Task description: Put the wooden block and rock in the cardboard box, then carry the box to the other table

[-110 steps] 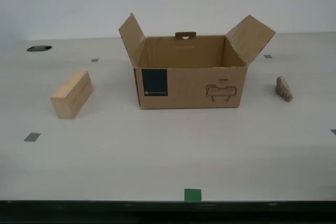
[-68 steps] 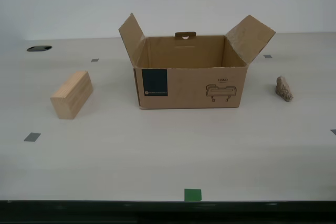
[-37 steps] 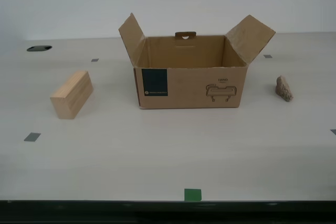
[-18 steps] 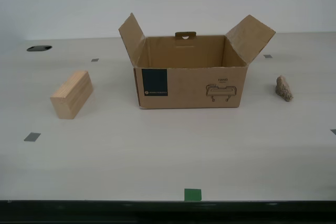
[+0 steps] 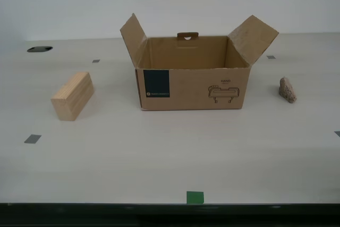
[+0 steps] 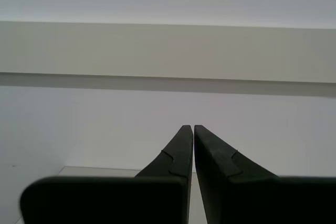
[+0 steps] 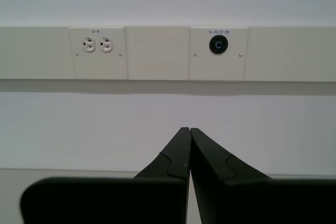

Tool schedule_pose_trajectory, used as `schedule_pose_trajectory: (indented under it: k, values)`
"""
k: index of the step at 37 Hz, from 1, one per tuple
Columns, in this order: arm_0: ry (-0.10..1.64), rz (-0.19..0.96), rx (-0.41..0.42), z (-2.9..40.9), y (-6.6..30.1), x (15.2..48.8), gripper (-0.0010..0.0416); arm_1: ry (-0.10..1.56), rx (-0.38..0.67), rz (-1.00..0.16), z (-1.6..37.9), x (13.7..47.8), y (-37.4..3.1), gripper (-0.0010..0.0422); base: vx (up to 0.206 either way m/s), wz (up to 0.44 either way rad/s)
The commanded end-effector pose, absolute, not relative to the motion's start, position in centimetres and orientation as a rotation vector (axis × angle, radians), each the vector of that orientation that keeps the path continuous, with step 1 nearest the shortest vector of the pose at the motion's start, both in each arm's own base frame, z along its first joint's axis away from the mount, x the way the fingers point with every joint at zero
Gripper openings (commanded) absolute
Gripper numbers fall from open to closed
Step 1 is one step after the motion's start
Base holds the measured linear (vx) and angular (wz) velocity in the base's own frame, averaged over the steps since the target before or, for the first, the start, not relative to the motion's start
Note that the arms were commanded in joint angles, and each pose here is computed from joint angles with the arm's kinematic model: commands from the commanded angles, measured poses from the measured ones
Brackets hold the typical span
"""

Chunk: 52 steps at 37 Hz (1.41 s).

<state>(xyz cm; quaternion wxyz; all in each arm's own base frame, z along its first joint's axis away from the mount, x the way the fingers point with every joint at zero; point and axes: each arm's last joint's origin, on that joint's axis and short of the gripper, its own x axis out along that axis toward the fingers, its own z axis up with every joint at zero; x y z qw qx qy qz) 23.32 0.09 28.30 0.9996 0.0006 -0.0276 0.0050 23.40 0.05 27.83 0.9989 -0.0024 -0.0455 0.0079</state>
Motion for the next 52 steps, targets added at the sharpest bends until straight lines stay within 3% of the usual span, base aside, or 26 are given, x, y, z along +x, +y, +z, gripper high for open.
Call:
schedule_pose_trajectory:
  k: [1,52]
  values:
    - [-0.059,0.010,0.002,28.34,0.09,23.32,0.0000,-0.095,-0.003,0.014,27.89,23.40,0.05,0.0000,0.000,0.000]
    - [-0.059,0.010,0.002,28.35,0.09,23.32,0.0000,-0.095,-0.003,0.015,27.89,23.40,0.06,0.0000,0.000,0.000]
